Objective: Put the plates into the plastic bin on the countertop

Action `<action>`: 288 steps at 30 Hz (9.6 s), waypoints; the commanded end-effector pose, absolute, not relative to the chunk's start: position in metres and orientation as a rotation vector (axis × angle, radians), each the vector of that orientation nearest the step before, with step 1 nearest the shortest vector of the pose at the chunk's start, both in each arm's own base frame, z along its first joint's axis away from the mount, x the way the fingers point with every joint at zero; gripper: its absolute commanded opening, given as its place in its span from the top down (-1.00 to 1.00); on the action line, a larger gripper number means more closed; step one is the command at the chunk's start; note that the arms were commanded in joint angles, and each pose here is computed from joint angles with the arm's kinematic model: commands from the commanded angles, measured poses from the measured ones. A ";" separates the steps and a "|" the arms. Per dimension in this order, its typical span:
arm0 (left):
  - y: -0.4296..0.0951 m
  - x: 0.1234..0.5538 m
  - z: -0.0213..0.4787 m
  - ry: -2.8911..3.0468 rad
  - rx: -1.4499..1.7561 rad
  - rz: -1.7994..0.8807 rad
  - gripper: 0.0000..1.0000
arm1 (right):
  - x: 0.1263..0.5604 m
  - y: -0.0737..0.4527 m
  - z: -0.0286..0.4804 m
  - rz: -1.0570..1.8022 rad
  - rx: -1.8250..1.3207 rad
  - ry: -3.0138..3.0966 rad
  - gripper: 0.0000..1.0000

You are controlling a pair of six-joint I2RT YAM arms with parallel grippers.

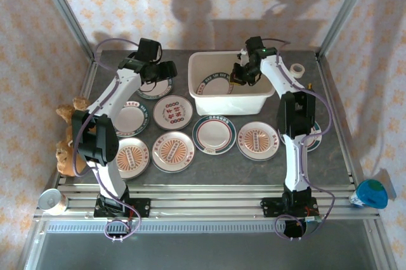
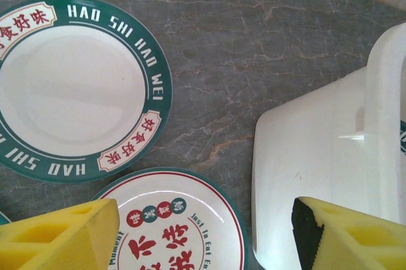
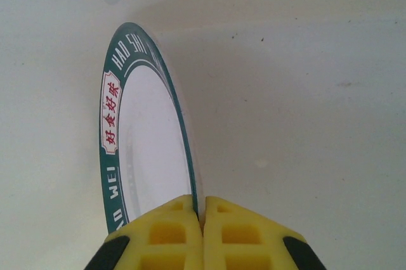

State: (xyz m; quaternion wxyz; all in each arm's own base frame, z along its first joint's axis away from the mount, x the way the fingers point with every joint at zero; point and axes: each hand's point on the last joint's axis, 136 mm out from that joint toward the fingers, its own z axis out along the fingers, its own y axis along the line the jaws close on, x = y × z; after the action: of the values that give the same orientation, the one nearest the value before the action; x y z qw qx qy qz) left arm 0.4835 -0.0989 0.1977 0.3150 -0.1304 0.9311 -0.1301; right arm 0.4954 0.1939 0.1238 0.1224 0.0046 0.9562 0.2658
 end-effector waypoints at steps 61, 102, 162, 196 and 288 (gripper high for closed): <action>-0.161 0.483 0.135 2.661 -0.225 -0.470 -0.45 | 0.511 0.186 0.088 0.427 0.100 2.848 0.23; 0.065 0.499 0.103 2.595 -0.799 -0.282 -0.36 | 0.492 0.156 0.243 0.343 0.037 2.486 -0.58; 0.038 0.519 0.019 2.756 -0.748 -0.416 0.32 | 0.496 0.154 0.223 0.299 0.052 2.542 -0.53; 0.012 0.539 0.137 2.518 -0.610 -0.469 1.00 | 0.500 0.164 0.252 0.427 0.035 2.460 -0.51; -0.193 0.528 0.389 1.945 -0.079 -1.283 1.00 | 0.528 0.219 0.359 1.284 -0.073 1.935 0.17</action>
State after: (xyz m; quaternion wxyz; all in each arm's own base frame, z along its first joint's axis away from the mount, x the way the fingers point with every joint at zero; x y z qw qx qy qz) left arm 0.5361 -0.1842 0.3541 0.3648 -0.0669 0.7958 -0.4786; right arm 0.5221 0.2211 0.3488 0.3879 -0.0271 0.7773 0.4946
